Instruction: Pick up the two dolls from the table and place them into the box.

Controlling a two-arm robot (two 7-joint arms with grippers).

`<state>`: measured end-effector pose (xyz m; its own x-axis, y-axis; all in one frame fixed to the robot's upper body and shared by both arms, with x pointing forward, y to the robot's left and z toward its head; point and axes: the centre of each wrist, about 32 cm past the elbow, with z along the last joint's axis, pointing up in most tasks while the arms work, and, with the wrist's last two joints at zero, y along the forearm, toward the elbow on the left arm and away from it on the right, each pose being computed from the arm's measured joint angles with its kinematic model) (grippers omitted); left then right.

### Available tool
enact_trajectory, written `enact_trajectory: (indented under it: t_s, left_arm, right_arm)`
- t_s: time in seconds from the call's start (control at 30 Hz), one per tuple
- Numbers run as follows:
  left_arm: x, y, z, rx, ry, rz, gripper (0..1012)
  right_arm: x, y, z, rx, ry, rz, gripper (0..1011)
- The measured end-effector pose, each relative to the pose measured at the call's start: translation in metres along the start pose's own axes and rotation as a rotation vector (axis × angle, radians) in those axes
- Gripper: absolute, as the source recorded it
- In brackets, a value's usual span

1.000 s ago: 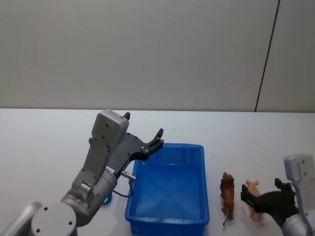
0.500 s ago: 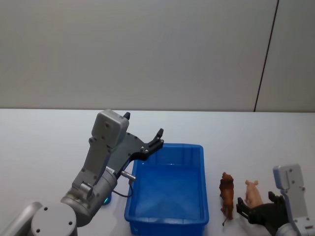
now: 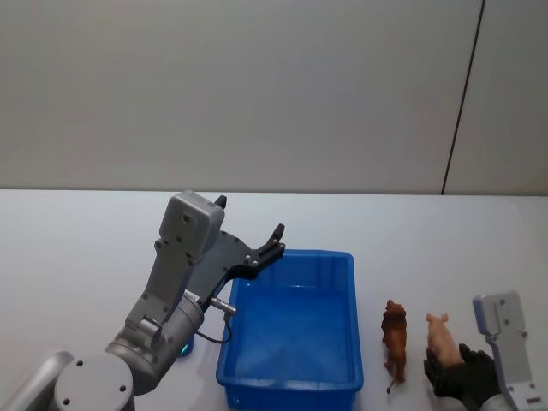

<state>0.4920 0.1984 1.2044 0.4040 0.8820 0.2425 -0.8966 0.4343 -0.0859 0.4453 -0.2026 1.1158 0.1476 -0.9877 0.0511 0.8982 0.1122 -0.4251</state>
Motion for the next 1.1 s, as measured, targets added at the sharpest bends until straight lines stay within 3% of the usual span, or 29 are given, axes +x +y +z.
enact_trajectory:
  t_s: [0.23,0.43,0.73,1.1]
  left_arm:
    - [0.0,0.0,0.0,0.0,0.0,0.0,1001]
    - [0.0,0.0,0.0,0.0,0.0,0.0,1001]
    - [0.0,0.0,0.0,0.0,0.0,0.0,1001]
    - [0.0,0.0,0.0,0.0,0.0,0.0,1001]
  right_arm:
    - [0.0,-0.001,-0.001,-0.001,-0.008,-0.018,389]
    - [-0.001,-0.005,0.002,0.024,-0.024,-0.035,389]
    - [0.001,-0.012,0.011,0.116,-0.061,-0.043,389]
    - [0.003,-0.018,0.026,0.222,-0.097,0.037,389]
